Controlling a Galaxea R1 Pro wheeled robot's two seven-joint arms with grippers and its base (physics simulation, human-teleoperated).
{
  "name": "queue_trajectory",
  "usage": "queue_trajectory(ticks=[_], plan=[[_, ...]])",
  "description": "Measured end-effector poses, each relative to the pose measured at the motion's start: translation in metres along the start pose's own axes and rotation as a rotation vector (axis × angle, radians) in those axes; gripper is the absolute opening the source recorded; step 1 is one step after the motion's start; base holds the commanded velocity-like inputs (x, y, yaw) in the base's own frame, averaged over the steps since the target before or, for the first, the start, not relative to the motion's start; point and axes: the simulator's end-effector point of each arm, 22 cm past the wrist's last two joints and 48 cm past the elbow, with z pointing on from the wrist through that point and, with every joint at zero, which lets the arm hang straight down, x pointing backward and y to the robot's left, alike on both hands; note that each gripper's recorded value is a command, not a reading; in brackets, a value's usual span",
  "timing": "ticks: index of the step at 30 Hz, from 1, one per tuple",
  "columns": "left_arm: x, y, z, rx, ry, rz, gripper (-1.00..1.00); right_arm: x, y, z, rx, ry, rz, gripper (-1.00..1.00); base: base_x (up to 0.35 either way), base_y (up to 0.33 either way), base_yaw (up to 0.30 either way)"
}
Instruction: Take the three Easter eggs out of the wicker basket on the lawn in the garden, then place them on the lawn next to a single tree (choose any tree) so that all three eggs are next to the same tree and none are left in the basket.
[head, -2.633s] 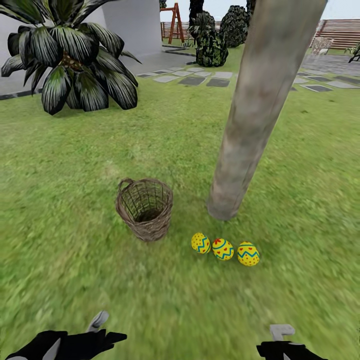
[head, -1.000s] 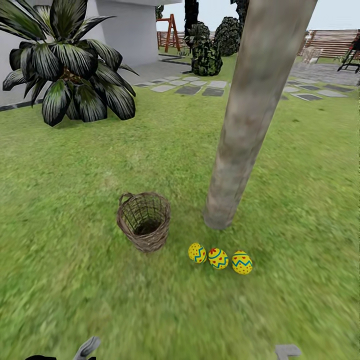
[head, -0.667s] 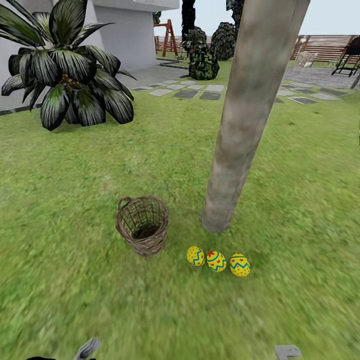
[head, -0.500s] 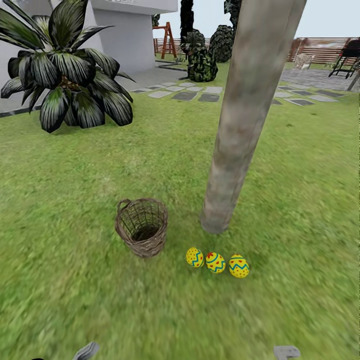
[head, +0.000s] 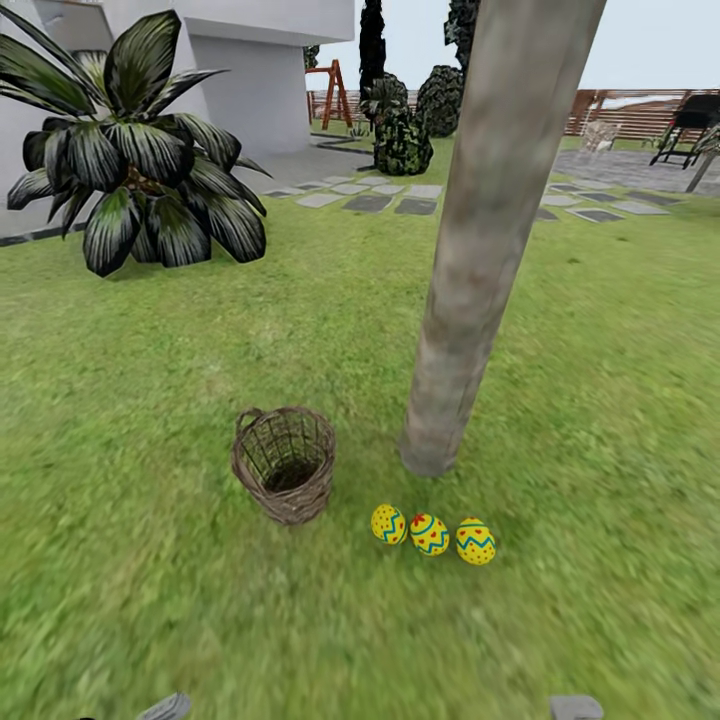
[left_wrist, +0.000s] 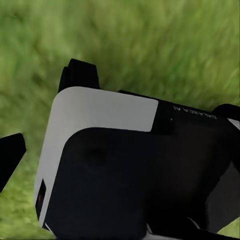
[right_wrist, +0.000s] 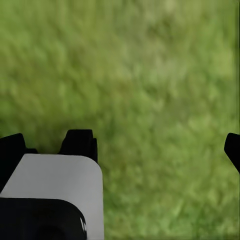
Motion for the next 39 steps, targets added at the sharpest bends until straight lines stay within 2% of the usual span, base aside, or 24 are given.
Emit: queue_trajectory(ticks=[1, 8, 13, 17, 22, 23, 27, 28, 35, 39], plan=[[0.005, 0.005, 0.001, -0.045, 0.009, 0.001, 1.00, -0.001, 0.000, -0.002, 0.000, 0.000, 0.003, 1.00, 0.000, 0.000, 0.000], [0.015, 0.012, -0.008, -0.110, 0.011, 0.004, 1.00, -0.006, 0.000, -0.015, -0.001, -0.012, 0.006, 1.00, 0.000, 0.000, 0.000], [0.013, 0.020, -0.013, -0.127, -0.080, 0.045, 1.00, -0.012, 0.001, -0.024, -0.005, -0.047, 0.004, 1.00, 0.000, 0.000, 0.000], [0.014, 0.009, -0.014, -0.115, -0.106, 0.061, 1.00, -0.018, 0.004, -0.032, -0.012, -0.102, -0.003, 1.00, 0.000, 0.000, 0.000], [0.013, 0.003, -0.020, -0.107, -0.159, 0.084, 1.00, -0.019, 0.004, -0.041, -0.013, -0.112, -0.004, 1.00, 0.000, 0.000, -0.001], [0.015, -0.001, -0.019, -0.101, -0.172, 0.082, 1.00, -0.016, 0.004, -0.043, -0.013, -0.109, -0.006, 1.00, 0.000, 0.000, -0.036], [0.017, -0.007, -0.023, -0.074, -0.211, -0.008, 1.00, -0.015, 0.004, -0.050, -0.013, -0.112, -0.006, 1.00, 0.000, 0.000, -0.056], [0.020, -0.007, -0.024, -0.072, -0.211, -0.019, 1.00, -0.016, 0.004, -0.052, -0.013, -0.114, -0.006, 1.00, 0.000, 0.000, -0.064], [0.036, -0.006, -0.032, -0.071, -0.205, -0.040, 1.00, -0.022, 0.004, -0.065, -0.014, -0.160, -0.013, 1.00, 0.000, 0.000, -0.066], [0.050, -0.002, -0.036, -0.076, -0.194, -0.045, 1.00, -0.009, 0.011, -0.071, -0.024, -0.157, -0.012, 1.00, 0.000, 0.000, -0.069]])
